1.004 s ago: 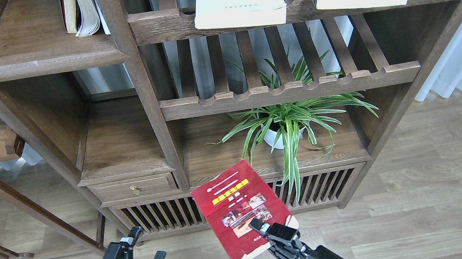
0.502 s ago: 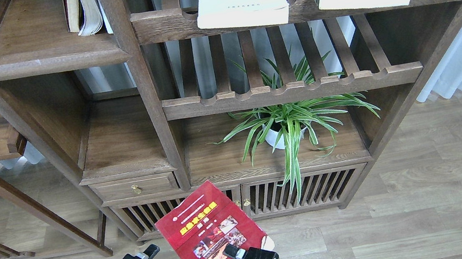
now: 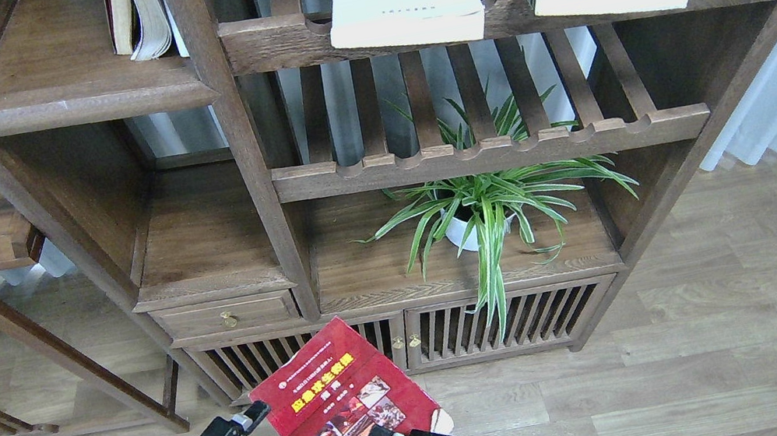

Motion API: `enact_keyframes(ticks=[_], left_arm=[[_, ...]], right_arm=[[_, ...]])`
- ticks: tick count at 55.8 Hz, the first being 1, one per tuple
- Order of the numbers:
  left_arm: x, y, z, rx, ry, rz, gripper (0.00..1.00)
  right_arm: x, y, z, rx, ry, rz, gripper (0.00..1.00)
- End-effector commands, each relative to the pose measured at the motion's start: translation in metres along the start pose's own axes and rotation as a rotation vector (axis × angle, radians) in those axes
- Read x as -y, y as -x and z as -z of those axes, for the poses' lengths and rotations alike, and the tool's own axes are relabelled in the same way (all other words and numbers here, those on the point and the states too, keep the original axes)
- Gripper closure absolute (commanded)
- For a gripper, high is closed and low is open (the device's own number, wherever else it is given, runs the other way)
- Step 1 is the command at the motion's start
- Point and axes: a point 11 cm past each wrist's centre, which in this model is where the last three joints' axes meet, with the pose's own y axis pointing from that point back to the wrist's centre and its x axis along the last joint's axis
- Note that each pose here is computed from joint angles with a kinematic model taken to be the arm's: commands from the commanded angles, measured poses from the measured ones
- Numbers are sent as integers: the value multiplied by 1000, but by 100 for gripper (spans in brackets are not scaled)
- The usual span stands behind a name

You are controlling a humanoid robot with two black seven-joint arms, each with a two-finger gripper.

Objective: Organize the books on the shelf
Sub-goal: 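Grasp the red book's edge with the left gripper from the right gripper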

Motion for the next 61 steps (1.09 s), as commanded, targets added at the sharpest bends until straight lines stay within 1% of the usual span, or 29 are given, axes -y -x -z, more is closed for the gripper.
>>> enact_keyframes(ticks=[1,19,21,23,25,28,29,31,37,50,54,56,61], left_arm=[[0,-4,3,19,-18,-17,0],[14,12,-3,62,-35,16,1],[15,12,-3,65,-34,16,4],[13,10,-3,62,-33,10,13],[12,9,-2,59,-32,8,15],[11,7,0,57,-41,1,20],[10,3,6,59,-62,-10,27],[10,2,10,60,-79,-17,31],[9,-2,16,64,-105,-31,36],[9,-4,20,60,-119,-37,36],[9,-3,19,61,-114,-33,41],[9,-1,18,62,-110,-29,46],[11,0,17,63,-109,-24,50]], right_arm=[[0,0,0,0,0,0,84],[-1,-1,0,-1,-1,-5,84],[-1,-1,0,-2,0,-5,84],[-1,-1,0,-2,0,-5,84],[-1,-1,0,-2,0,-5,84],[-1,-1,0,-2,-1,-5,84],[-1,-2,0,-2,-1,-6,84],[-1,-2,0,-2,-1,-6,84],[-1,-2,0,-2,-1,-6,84],[-2,-3,0,-1,-2,-9,84],[-2,-3,0,-1,-2,-9,84],[-2,-3,0,-1,-2,-11,84],[-2,-3,1,-1,-3,-11,84]])
